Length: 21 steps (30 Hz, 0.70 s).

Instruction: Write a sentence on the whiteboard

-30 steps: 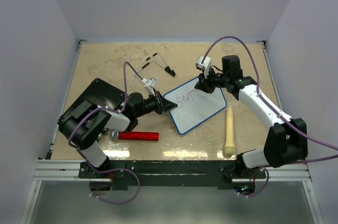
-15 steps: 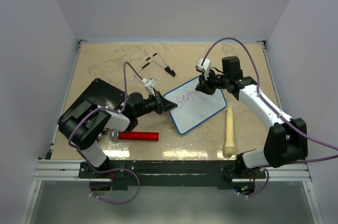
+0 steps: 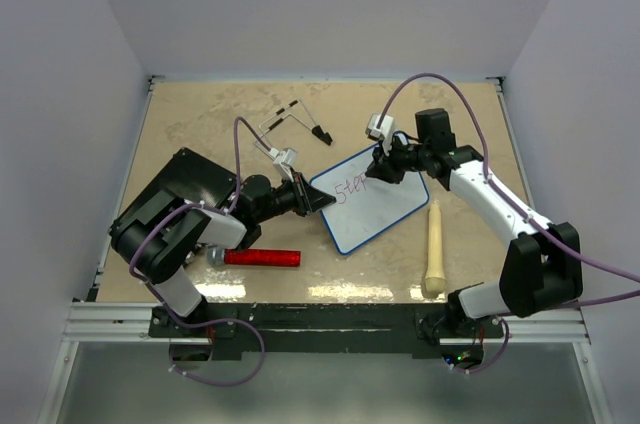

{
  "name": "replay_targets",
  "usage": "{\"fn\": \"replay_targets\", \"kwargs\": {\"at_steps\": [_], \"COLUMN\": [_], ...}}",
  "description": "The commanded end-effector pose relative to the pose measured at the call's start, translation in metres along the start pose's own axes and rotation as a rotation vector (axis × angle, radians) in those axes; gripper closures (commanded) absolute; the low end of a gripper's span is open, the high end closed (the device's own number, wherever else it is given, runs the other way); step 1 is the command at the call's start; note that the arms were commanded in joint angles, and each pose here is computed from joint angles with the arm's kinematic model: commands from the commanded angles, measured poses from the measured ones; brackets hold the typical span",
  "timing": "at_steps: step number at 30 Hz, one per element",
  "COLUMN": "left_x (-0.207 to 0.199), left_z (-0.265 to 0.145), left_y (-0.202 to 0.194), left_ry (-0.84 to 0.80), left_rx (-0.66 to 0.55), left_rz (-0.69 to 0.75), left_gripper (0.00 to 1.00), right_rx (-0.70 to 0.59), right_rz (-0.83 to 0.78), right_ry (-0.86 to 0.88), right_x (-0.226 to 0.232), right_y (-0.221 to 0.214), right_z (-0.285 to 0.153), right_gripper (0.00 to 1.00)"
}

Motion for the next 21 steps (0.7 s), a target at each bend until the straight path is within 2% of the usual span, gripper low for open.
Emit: {"fn": "replay_targets", "kwargs": {"at_steps": [1,7,14,21], "left_x": [-0.015,-0.012,-0.012,-0.013], "left_z": [0.000,0.000,-0.001,-0.004], "left_y": [0.004,0.003,0.003,0.002], "left_ry": [-0.092,-0.083,-0.076,-0.077], "left_rx": [-0.015,-0.013,-0.011,-0.013], "left_rz": [0.083,0.085,0.103,0.114], "left_gripper": [1.00,1.00,1.00,1.00], "right_rx": [-0.077,-0.142,-0.165,-0.173], "right_rz": [-0.024,-0.067,-0.065,-0.059], "right_ry": [0.029,-0.027,-0.108,-0.122], "right_x": [0.002,0.003,-0.010,-0.015], "right_y": [0.023,0.047,0.032,0.017], "right_z": [-0.008,-0.040,-0.066,-0.065], "right_gripper": [1.00,1.00,1.00,1.00]}}
Point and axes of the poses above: each gripper's point midway between its finger pads, its own z axis out along the fingers, its own x axis along the line the jaws close on, y = z × x, the point moved 8 cm from there along -z, back along the fingers, and after that the axes turned 10 degrees about -z, right-handed, at the moved point
